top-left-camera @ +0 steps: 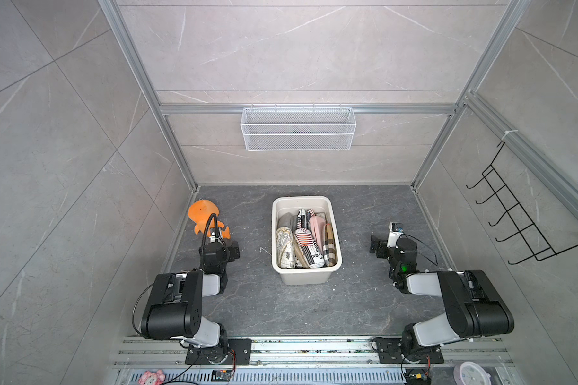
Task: Put the glasses cases into the storage boxes
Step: Reset both arms
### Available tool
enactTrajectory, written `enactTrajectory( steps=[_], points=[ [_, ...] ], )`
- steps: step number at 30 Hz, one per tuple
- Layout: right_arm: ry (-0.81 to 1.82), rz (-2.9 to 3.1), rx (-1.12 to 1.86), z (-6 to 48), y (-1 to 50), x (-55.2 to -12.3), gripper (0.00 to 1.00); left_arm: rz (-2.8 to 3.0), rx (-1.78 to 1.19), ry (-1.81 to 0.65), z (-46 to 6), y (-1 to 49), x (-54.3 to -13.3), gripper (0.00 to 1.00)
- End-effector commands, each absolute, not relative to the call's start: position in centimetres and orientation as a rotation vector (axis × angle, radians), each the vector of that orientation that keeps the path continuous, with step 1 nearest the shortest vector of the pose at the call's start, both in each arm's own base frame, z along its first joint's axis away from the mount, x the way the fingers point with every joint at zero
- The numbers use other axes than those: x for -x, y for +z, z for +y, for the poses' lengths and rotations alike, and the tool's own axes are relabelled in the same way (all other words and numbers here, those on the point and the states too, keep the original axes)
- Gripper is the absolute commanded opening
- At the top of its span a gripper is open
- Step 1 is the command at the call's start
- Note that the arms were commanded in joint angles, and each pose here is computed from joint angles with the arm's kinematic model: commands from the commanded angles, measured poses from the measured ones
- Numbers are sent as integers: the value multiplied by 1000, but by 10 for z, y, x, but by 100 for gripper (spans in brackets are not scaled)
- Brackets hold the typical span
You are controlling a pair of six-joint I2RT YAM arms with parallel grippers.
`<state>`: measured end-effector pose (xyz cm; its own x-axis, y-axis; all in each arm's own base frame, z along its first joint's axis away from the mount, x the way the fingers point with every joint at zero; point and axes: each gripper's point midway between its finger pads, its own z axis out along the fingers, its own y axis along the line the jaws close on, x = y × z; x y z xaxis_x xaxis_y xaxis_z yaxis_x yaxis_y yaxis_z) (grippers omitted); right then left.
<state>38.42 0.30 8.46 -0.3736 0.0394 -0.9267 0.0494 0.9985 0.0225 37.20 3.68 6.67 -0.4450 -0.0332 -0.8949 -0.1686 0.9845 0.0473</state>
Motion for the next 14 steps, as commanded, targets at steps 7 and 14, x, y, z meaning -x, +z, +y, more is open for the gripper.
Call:
enactTrajectory(
  steps=[7, 14],
  points=[
    [-37, 1927, -52, 4, 94, -390, 100, 1952, 152, 133, 36, 87, -383, 100],
    [-36, 1928, -53, 4, 93, -389, 100, 1953, 151, 133, 36, 87, -383, 100]
  ],
)
